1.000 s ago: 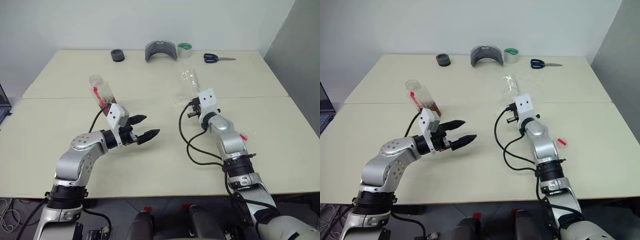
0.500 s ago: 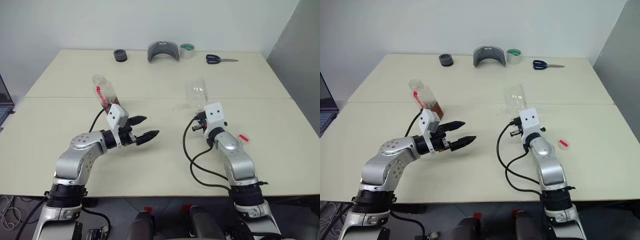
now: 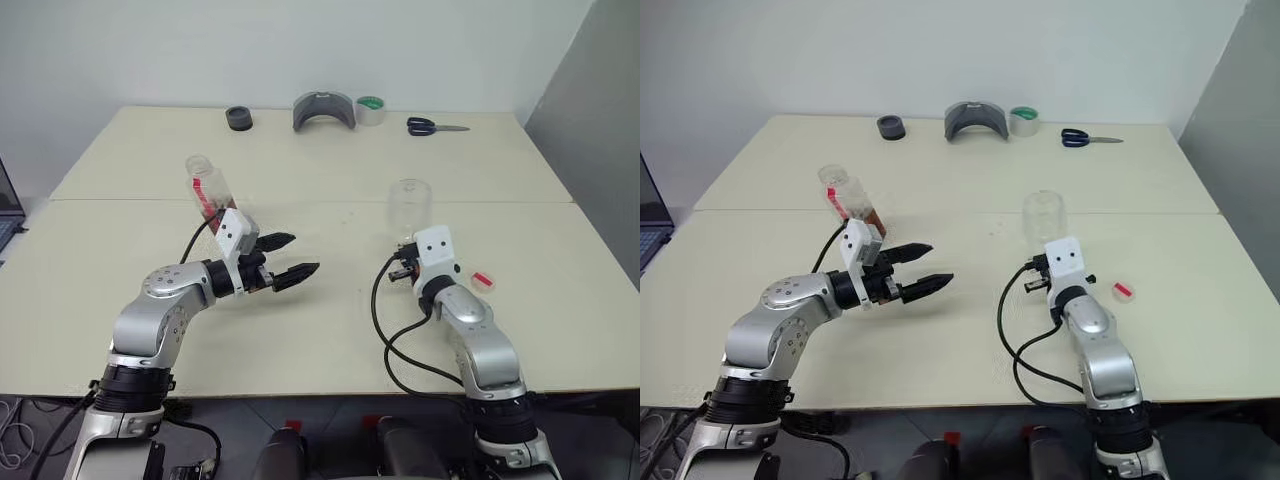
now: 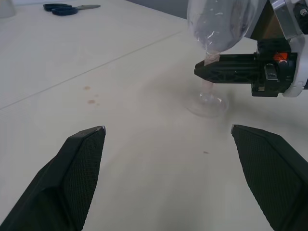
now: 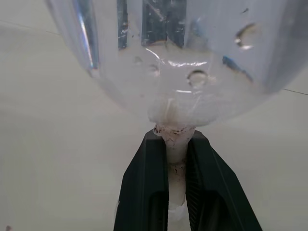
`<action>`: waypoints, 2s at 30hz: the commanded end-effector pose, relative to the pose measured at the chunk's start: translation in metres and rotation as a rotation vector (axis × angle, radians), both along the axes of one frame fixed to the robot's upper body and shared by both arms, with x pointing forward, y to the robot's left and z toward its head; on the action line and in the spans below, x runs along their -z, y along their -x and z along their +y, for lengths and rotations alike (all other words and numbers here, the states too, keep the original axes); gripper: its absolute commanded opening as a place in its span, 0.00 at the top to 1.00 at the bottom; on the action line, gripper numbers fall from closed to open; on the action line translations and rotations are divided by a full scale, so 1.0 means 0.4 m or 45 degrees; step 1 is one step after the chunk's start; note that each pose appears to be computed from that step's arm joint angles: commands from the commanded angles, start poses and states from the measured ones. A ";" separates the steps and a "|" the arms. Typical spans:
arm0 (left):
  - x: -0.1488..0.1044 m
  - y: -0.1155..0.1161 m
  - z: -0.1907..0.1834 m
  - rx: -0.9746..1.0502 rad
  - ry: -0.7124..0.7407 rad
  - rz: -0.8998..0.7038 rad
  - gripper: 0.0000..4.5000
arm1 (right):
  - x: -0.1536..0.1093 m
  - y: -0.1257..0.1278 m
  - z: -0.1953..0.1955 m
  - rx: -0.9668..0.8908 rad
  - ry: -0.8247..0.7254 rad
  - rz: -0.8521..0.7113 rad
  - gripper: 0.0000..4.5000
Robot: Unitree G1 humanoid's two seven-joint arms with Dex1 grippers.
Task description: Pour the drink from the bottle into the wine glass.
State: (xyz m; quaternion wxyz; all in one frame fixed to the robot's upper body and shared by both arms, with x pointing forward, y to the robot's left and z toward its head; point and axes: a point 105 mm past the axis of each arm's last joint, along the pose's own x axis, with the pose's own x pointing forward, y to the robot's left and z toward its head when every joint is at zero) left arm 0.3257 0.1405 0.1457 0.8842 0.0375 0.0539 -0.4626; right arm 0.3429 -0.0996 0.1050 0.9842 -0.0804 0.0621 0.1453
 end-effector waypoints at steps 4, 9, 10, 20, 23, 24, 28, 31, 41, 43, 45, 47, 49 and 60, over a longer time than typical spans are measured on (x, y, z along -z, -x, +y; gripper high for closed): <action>-0.037 0.004 0.027 -0.090 -0.021 -0.105 0.00 | -0.006 -0.007 0.049 -0.156 -0.103 -0.073 0.97; -0.030 0.008 0.060 -0.169 -0.048 -0.114 0.00 | -0.061 -0.082 0.100 -0.231 -0.136 -0.223 0.97; -0.029 0.010 0.066 -0.180 -0.056 -0.117 0.00 | -0.070 -0.097 0.111 -0.249 -0.133 -0.244 0.97; -0.073 0.019 0.116 -0.308 -0.043 -0.179 0.00 | -0.073 -0.185 0.213 -0.434 -0.120 -0.261 0.97; -0.082 0.028 0.131 -0.327 -0.058 -0.190 0.00 | -0.050 -0.182 0.229 -0.472 -0.151 -0.222 0.97; -0.085 0.033 0.132 -0.326 -0.058 -0.192 0.00 | -0.044 -0.180 0.232 -0.479 -0.153 -0.215 0.97; -0.094 0.056 0.120 -0.296 -0.044 -0.185 0.00 | -0.031 -0.177 0.236 -0.492 -0.163 -0.207 0.97; -0.107 0.068 0.099 -0.275 -0.058 -0.192 0.00 | -0.028 -0.176 0.241 -0.499 -0.185 -0.197 0.97; -0.168 0.060 0.058 -0.264 -0.081 -0.260 0.00 | -0.031 -0.175 0.251 -0.517 -0.206 -0.199 0.80; -0.172 0.059 0.058 -0.258 -0.081 -0.263 0.00 | -0.031 -0.175 0.251 -0.516 -0.209 -0.200 0.67; -0.170 0.058 0.062 -0.257 -0.080 -0.261 0.00 | -0.031 -0.174 0.250 -0.516 -0.211 -0.201 0.52; -0.165 0.056 0.066 -0.257 -0.080 -0.258 0.00 | -0.031 -0.173 0.249 -0.517 -0.213 -0.202 0.37; -0.159 0.055 0.072 -0.256 -0.079 -0.254 0.00 | -0.031 -0.172 0.248 -0.520 -0.215 -0.202 0.21; -0.120 0.042 0.111 -0.306 -0.074 -0.267 0.00 | -0.035 -0.148 0.199 -0.523 -0.162 -0.225 0.00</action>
